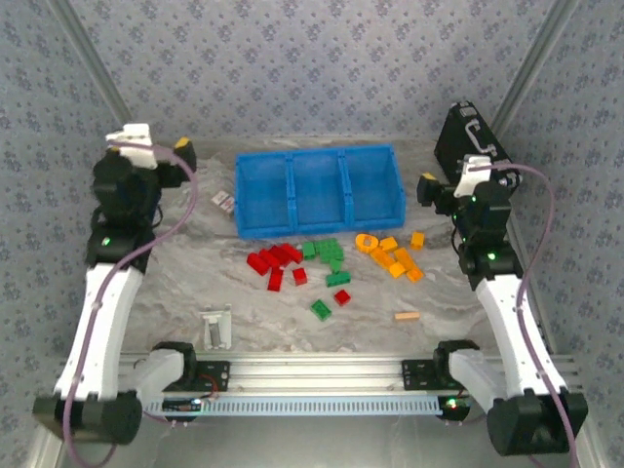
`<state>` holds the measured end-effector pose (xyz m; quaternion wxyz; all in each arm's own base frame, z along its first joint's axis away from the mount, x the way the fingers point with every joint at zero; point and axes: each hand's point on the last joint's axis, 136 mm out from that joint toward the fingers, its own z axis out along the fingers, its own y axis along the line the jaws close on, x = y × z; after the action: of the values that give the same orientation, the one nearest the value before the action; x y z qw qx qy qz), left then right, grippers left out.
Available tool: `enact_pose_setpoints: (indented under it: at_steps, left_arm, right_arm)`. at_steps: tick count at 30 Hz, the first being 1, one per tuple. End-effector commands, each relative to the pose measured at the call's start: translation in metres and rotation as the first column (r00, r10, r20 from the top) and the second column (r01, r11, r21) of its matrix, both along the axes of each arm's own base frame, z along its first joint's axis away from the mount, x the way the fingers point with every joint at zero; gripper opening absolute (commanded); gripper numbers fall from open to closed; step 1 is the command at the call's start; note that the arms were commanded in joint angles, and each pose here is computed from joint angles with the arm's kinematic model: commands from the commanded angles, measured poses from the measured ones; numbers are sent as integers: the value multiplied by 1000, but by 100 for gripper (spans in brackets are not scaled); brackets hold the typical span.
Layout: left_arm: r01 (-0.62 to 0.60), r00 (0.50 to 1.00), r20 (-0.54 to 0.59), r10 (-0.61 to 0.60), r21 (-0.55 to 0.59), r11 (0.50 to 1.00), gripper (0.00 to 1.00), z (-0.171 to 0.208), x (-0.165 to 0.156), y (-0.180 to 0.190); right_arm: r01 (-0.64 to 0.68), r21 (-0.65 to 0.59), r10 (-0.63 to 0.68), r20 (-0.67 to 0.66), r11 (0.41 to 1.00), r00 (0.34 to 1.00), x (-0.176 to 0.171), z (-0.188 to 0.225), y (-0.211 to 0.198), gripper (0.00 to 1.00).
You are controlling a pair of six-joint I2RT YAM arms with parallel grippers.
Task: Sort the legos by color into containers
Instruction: Pick up the lego from the middle-right of the table.
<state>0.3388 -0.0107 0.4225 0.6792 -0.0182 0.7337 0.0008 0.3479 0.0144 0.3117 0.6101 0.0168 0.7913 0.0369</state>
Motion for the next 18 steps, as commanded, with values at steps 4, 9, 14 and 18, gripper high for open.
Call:
enact_pose_setpoints:
  at_steps: [4,9,14,18]
  left_arm:
    - [147,956,-258,-137,18,989,100,-70,-94,-15]
    - [249,927,-295,-232,20,968,100,-95,-152,-28]
    - [369,901,-257,-351,26,929,100,-120,-168,-47]
    - [428,879,-234,-415,6,904,100,-125,-177,-57]
  right_arm:
    - [86,106,-19,-517,991,856,-45,-116,7,91]
    - [119,116,-23,-616,986,788,-60,-138,10,88]
    - [116,119,-5,-680,986,733,-46,-167,19,85]
    - [121,86,-26,-706,989,708,-29,-191,20,83]
